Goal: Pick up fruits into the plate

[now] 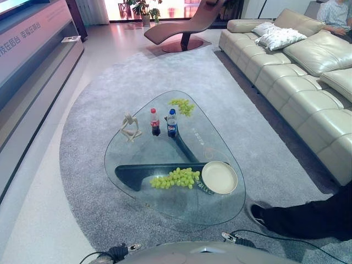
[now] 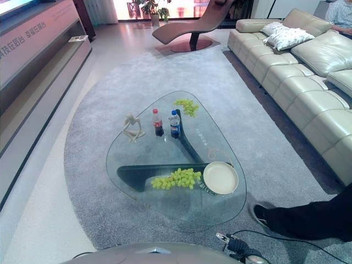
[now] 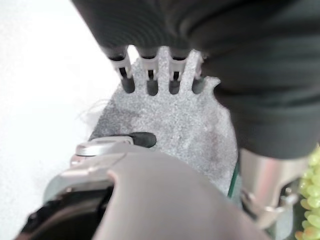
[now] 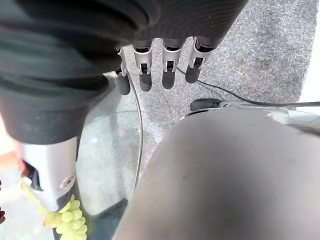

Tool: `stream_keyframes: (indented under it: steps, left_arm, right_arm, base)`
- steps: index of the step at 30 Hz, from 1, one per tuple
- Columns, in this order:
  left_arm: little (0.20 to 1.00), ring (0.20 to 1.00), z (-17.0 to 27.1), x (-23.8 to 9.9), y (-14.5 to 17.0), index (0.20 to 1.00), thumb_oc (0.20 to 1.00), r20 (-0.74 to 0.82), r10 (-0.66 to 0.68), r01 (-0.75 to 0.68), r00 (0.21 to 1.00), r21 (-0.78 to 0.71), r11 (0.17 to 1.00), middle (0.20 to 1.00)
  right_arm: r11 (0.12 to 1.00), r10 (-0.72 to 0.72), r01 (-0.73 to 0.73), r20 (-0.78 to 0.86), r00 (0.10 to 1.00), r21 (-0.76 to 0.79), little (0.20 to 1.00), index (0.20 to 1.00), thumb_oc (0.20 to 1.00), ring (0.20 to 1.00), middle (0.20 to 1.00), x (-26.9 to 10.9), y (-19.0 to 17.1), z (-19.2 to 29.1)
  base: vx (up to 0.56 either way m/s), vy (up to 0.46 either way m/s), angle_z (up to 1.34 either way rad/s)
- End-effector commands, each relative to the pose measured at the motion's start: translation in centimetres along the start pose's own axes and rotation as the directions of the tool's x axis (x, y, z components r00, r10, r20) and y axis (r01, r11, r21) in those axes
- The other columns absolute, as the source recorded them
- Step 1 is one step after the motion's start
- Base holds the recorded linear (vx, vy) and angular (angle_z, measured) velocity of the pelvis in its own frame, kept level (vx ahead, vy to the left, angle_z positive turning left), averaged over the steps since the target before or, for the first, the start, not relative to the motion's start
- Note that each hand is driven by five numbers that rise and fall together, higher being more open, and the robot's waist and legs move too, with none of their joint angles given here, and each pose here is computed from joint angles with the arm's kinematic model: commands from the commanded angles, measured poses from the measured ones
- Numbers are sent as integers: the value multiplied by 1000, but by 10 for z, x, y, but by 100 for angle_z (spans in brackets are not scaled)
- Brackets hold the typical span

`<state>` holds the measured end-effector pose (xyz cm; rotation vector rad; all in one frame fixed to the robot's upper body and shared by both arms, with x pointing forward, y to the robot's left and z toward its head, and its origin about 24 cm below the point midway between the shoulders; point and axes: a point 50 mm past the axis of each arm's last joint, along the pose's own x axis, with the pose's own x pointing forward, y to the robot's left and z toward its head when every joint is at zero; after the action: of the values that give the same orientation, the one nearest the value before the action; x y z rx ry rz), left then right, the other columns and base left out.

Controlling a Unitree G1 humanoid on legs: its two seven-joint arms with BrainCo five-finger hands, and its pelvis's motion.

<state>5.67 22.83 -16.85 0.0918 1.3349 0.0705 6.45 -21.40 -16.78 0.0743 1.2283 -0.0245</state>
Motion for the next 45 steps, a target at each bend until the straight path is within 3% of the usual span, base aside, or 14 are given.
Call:
stream_keyframes:
  steps: [1, 11, 16, 22, 27, 29, 30, 35, 37, 38, 40, 42, 43, 45]
  left_arm:
    - [1000, 1000, 34, 3, -7, 1000, 1000, 117, 22, -33, 993, 96, 995, 1000]
    - [1000, 1000, 30, 3, -1, 1000, 1000, 75, 95, -100, 993, 60, 993, 1000]
    - [1000, 1000, 45, 3, -5, 1000, 1000, 151, 91, -107, 984, 96, 990, 1000]
    - [1000, 1000, 90, -1, -13, 1000, 1000, 318, 66, -60, 946, -29, 998, 1000]
    - [1000, 1000, 136, -12, -14, 1000, 1000, 475, 76, -113, 876, 50, 992, 1000]
    - [1000, 1000, 174, -26, -14, 1000, 1000, 593, 108, -228, 798, 130, 965, 1000]
    - [1000, 1000, 174, -26, -14, 1000, 1000, 593, 108, -228, 798, 130, 965, 1000]
    - [1000, 1000, 257, -77, 7, 1000, 1000, 813, 163, -493, 559, 168, 854, 1000]
    - [1000, 1000, 257, -77, 7, 1000, 1000, 813, 163, -493, 559, 168, 854, 1000]
    - [1000, 1000, 292, -112, 24, 1000, 1000, 893, 185, -626, 409, 128, 769, 1000]
    - [1000, 1000, 308, -131, 30, 1000, 1000, 924, 179, -675, 338, 106, 730, 1000]
    - [1000, 1000, 337, -172, 36, 1000, 1000, 965, 177, -774, 194, 40, 632, 1000]
    - [1000, 1000, 340, -175, 37, 1000, 1000, 966, 178, -779, 186, 34, 626, 1000]
    - [1000, 1000, 363, -208, 40, 1000, 1000, 979, 181, -829, 89, -27, 558, 1000]
  right_arm:
    - [998, 48, -46, 43, 998, -43, 1000, 1000, 1000, 1000, 1000, 7, 15, 23]
    - [998, 50, -48, 45, 998, -42, 1000, 1000, 1000, 1000, 1000, 7, 15, 25]
    - [998, 47, -44, 70, 996, -49, 1000, 1000, 1000, 1000, 1000, 7, 15, 32]
    - [998, 44, -37, 149, 988, -52, 1000, 1000, 1000, 1000, 1000, 8, 16, 58]
    - [997, 45, -29, 227, 973, -74, 1000, 1000, 1000, 1000, 1000, 6, 13, 87]
    - [996, 49, -24, 285, 957, -91, 1000, 1000, 1000, 1000, 1000, 3, 10, 110]
    - [996, 49, -24, 285, 957, -91, 1000, 1000, 1000, 1000, 1000, 3, 10, 110]
    - [993, 72, -29, 406, 911, -111, 1000, 1000, 1000, 1000, 1000, -8, 11, 156]
    - [993, 72, -29, 406, 911, -111, 1000, 1000, 1000, 1000, 1000, -8, 11, 156]
    - [993, 86, -38, 468, 880, -113, 1000, 1000, 1000, 1000, 1000, -15, 11, 175]
    - [993, 87, -38, 496, 864, -109, 1000, 1000, 1000, 1000, 1000, -18, 11, 182]
    - [995, 94, -56, 544, 834, -85, 1000, 1000, 1000, 1000, 1000, -24, 12, 196]
    - [995, 94, -58, 547, 832, -84, 1000, 1000, 1000, 1000, 1000, -24, 13, 197]
    - [994, 103, -70, 574, 813, -80, 1000, 1000, 1000, 1000, 1000, -27, 18, 205]
  base:
    - [0, 0, 0]
    - [0, 0, 0]
    - [-10, -1, 0]
    - [-54, 4, 0]
    - [-125, 35, 0]
    - [-110, 39, -5]
    - [-93, 33, -18]
    - [-103, 23, -21]
    - [-61, 13, -8]
    - [-109, 22, -9]
    - [-101, 17, -14]
    - [-88, -21, -12]
    - [-67, -63, -4]
    - [-67, -82, -6]
